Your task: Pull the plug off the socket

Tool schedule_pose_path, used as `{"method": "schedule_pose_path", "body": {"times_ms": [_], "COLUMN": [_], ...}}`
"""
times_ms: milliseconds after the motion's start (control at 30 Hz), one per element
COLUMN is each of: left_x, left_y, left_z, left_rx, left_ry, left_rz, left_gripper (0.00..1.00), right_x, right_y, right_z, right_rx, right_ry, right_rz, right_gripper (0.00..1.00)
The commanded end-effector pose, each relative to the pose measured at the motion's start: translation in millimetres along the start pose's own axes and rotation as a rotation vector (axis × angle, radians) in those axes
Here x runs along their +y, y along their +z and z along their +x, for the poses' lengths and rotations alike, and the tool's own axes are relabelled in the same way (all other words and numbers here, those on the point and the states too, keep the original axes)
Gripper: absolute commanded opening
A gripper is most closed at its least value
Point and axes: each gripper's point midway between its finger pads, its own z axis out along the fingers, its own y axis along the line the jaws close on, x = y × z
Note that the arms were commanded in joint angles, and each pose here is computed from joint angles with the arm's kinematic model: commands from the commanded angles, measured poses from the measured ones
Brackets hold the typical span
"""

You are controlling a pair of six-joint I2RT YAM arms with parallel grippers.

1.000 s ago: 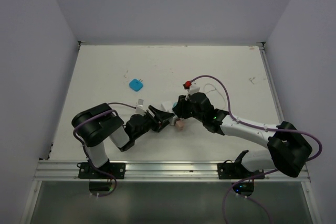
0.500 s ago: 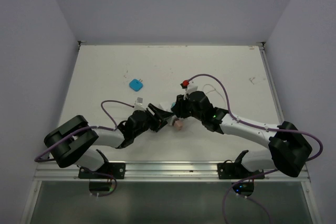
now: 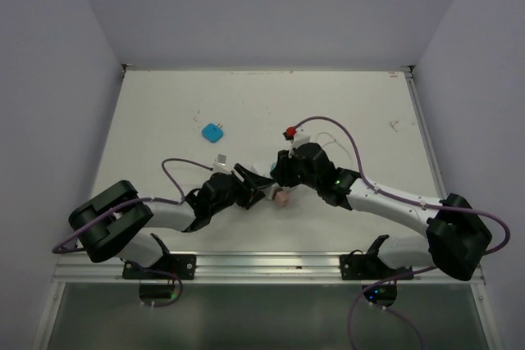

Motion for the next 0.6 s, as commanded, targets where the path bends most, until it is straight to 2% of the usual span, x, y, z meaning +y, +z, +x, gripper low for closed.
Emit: {"method": "schedule_pose_path", "body": {"times_ms": [0,567], "left_x": [89,123], "left_y": [-13,-28], "left_z": [-25,-24], "left_rx": [-0.125,-0.128], "left_ry": [0.033,0.027], "left_rz": [-0.312,-0.412], "left_gripper": [0.0,0.0], "right_x": [32,23], "right_y": [-30,-42], "right_z": [-91,-120], "right_rx": [-0.273,-0.356], "right_ry": [0.035,0.064], "right_rz": [-0.084,-0.061], "right_gripper": [0.0,0.0]}}
